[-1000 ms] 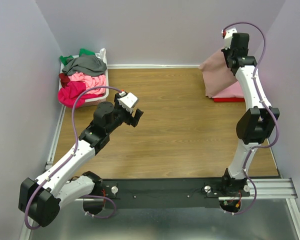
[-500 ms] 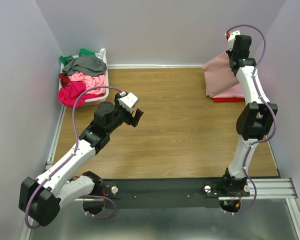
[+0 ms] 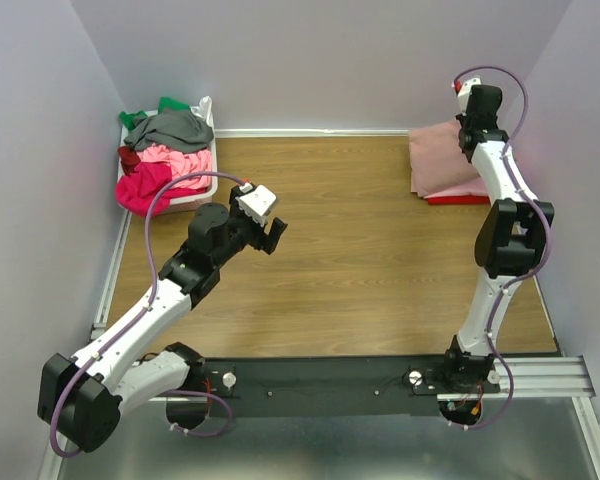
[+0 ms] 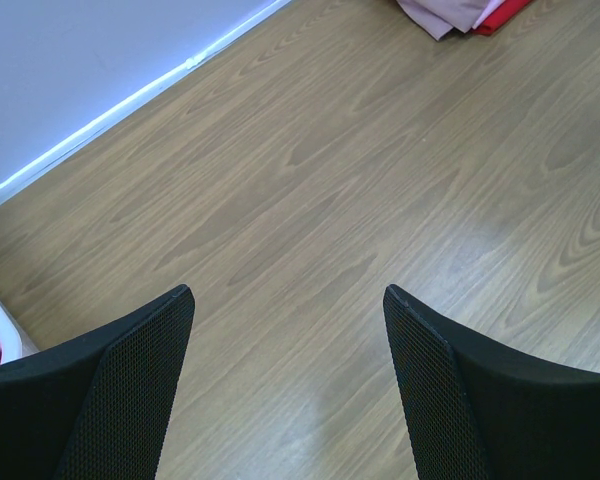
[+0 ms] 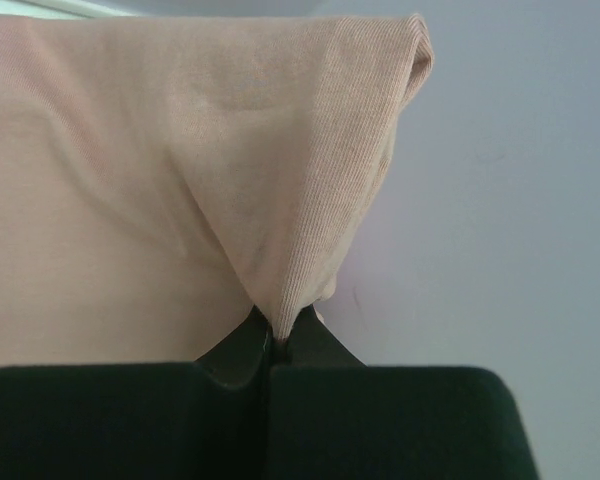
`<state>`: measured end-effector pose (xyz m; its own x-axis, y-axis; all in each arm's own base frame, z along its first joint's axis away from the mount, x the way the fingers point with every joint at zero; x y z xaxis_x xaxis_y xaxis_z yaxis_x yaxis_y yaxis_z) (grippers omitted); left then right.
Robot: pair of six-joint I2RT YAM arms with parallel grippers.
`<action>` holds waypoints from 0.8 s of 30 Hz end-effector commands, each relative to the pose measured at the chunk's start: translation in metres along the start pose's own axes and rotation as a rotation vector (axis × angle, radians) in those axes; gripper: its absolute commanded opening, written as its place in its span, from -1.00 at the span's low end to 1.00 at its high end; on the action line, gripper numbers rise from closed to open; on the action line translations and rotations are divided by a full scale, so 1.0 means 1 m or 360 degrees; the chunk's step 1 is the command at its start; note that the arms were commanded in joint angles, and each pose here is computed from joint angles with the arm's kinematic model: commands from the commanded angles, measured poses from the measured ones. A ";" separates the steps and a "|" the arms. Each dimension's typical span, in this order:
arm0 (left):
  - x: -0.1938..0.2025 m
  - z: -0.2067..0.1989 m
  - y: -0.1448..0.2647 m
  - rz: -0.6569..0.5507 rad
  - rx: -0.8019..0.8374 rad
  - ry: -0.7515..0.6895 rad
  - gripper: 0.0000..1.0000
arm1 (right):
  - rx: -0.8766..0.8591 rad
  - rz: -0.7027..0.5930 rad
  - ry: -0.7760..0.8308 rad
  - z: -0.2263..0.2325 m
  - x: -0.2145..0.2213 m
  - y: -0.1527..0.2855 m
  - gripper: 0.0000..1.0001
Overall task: Fold and stack the t-shirts
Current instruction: Neatly place the folded tshirt to the corner
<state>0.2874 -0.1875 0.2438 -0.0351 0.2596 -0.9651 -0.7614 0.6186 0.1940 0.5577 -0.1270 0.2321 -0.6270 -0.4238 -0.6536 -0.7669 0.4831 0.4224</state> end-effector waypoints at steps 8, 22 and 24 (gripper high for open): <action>0.004 -0.007 -0.003 -0.0002 0.0049 -0.0016 0.68 | 0.0188 0.0086 0.0028 -0.016 0.035 -0.034 -0.73; 0.006 -0.007 -0.004 0.0012 0.0042 -0.0015 0.68 | 0.0369 -0.0054 -0.0107 -0.044 0.015 -0.022 0.48; 0.006 -0.006 -0.003 0.0013 0.0038 -0.0017 0.68 | 0.0232 -0.0135 -0.0141 -0.041 0.006 -0.007 0.59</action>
<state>0.2873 -0.1897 0.2409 -0.0406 0.2644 -0.9636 -0.7563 0.6220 0.2025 0.5620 -0.1776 0.2040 -0.6605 -0.4048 -0.6324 -0.7000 0.6367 0.3235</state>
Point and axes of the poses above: each gripper's point midway between its finger pads, its own y axis back along the fingers, its own z axis along the line the jaws close on, x = y × z, the point moved 2 cm from there along y, back along the fingers, and after that the axes turned 2 degrees about -y, right-handed, at the moved point
